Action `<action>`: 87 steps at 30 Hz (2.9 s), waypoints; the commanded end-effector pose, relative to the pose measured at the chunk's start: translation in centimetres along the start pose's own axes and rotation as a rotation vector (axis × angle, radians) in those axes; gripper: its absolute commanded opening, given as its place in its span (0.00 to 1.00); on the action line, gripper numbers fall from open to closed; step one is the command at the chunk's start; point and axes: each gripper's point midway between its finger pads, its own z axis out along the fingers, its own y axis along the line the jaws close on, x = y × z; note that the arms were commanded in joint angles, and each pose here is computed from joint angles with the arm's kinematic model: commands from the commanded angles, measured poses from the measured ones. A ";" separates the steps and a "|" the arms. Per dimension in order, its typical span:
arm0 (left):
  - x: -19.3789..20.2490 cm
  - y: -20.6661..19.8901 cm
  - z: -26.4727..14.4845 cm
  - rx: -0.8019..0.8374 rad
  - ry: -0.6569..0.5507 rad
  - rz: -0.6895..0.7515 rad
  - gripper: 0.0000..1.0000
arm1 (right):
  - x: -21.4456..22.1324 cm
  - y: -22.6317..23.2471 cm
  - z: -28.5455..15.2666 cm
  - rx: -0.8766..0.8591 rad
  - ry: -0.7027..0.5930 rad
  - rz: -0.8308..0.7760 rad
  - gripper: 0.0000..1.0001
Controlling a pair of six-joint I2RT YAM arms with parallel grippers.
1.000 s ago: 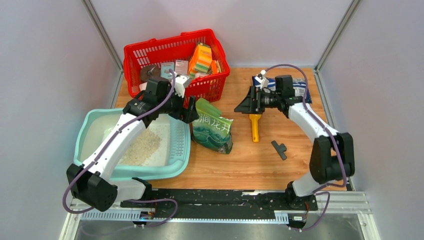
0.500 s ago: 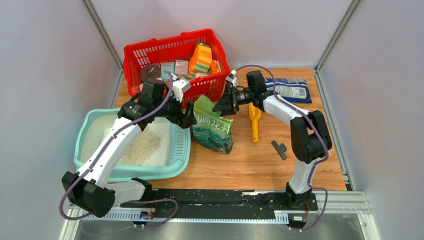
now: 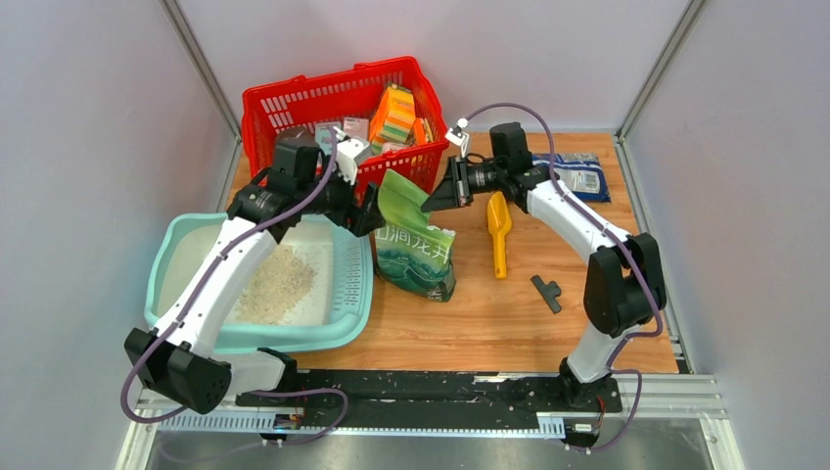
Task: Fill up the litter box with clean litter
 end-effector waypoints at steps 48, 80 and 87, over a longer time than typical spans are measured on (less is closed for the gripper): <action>-7.0 -3.2 0.6 0.282 -0.123 0.650 0.00 | -8.7 7.5 -3.9 0.406 -0.151 -0.692 0.74; -9.3 -4.1 -2.9 0.130 -0.333 0.327 0.00 | 4.9 -0.6 -4.5 0.819 0.151 -0.221 0.93; -12.1 -4.0 -4.6 0.069 -0.414 0.266 0.00 | 2.3 -1.8 -5.3 0.955 0.088 -0.203 0.94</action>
